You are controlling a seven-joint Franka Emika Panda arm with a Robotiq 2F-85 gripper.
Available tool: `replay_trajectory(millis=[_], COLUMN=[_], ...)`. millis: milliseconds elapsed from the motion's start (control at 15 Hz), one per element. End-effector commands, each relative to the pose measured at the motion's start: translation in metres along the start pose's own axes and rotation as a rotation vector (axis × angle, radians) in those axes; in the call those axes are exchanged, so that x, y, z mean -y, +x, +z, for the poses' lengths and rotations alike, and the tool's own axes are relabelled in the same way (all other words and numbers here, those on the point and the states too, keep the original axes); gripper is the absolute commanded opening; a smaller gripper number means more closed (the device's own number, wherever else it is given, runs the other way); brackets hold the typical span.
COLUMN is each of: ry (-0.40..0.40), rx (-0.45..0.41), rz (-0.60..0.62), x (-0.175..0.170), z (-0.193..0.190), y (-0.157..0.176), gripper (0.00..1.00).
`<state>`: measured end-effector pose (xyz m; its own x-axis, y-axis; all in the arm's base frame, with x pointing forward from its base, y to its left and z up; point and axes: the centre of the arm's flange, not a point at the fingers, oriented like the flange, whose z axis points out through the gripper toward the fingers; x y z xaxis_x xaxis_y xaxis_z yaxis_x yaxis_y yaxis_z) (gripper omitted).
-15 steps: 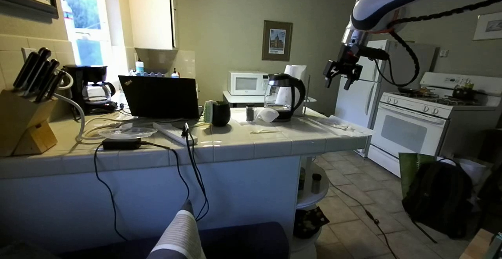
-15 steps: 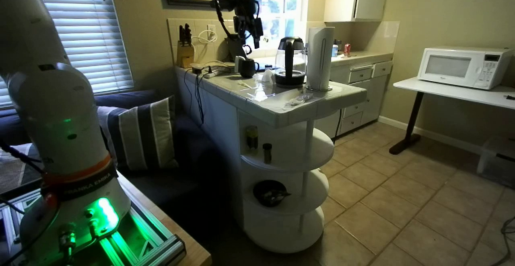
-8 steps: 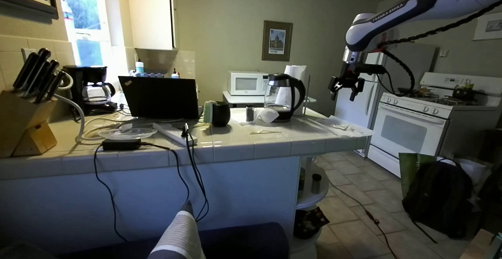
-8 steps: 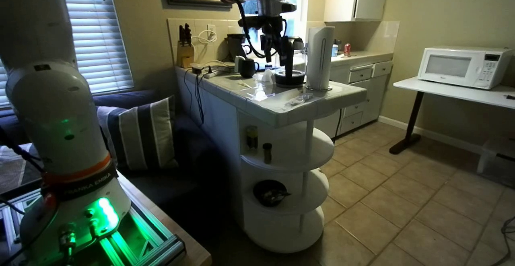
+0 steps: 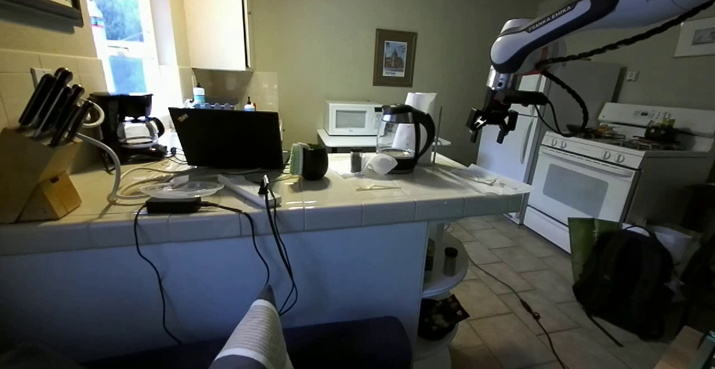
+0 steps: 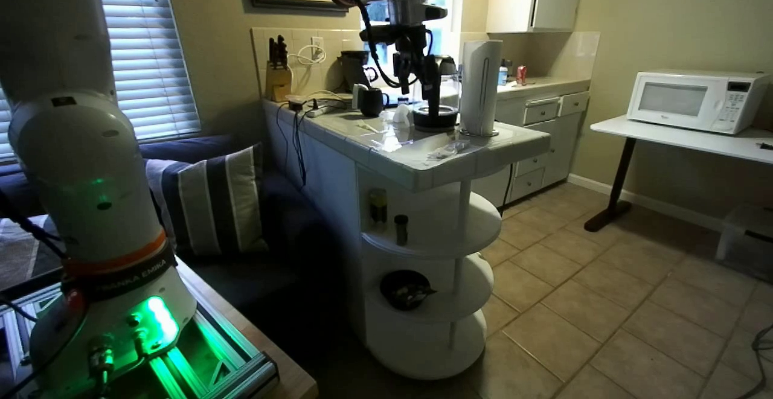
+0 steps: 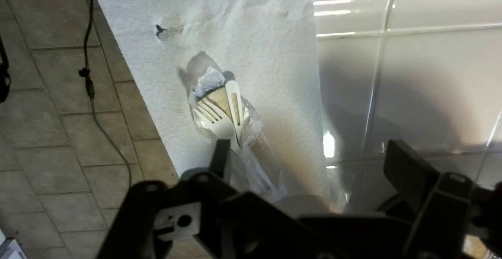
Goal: Move the white thing to the left
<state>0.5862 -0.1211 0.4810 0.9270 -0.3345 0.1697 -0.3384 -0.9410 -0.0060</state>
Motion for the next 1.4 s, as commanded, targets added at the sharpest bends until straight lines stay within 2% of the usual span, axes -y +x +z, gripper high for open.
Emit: replay_trajectory(millis=[0, 267, 400, 867, 1200, 1267, 1333], ry=[-0.026, -0.142, -0.172, -0.087, -0.041, -0.039, -0.036], rx=[-0.021, -0.008, 0.035, 0.109, 0.141, 0.15, 0.156], rz=[-0.005, -0.089, -0.142, -0.311, -0.376, -0.382, -0.387], x=[-0.005, -0.023, -0.031, -0.022, -0.013, -0.014, -0.014], z=[0.007, 0.037, 0.058, 0.128, 0.152, 0.155, 0.157], y=[0.01, 0.042, 0.056, 0.092, 0.106, 0.108, 0.11], gripper=[1.0, 1.0, 1.0, 1.0, 1.0, 0.99, 0.9])
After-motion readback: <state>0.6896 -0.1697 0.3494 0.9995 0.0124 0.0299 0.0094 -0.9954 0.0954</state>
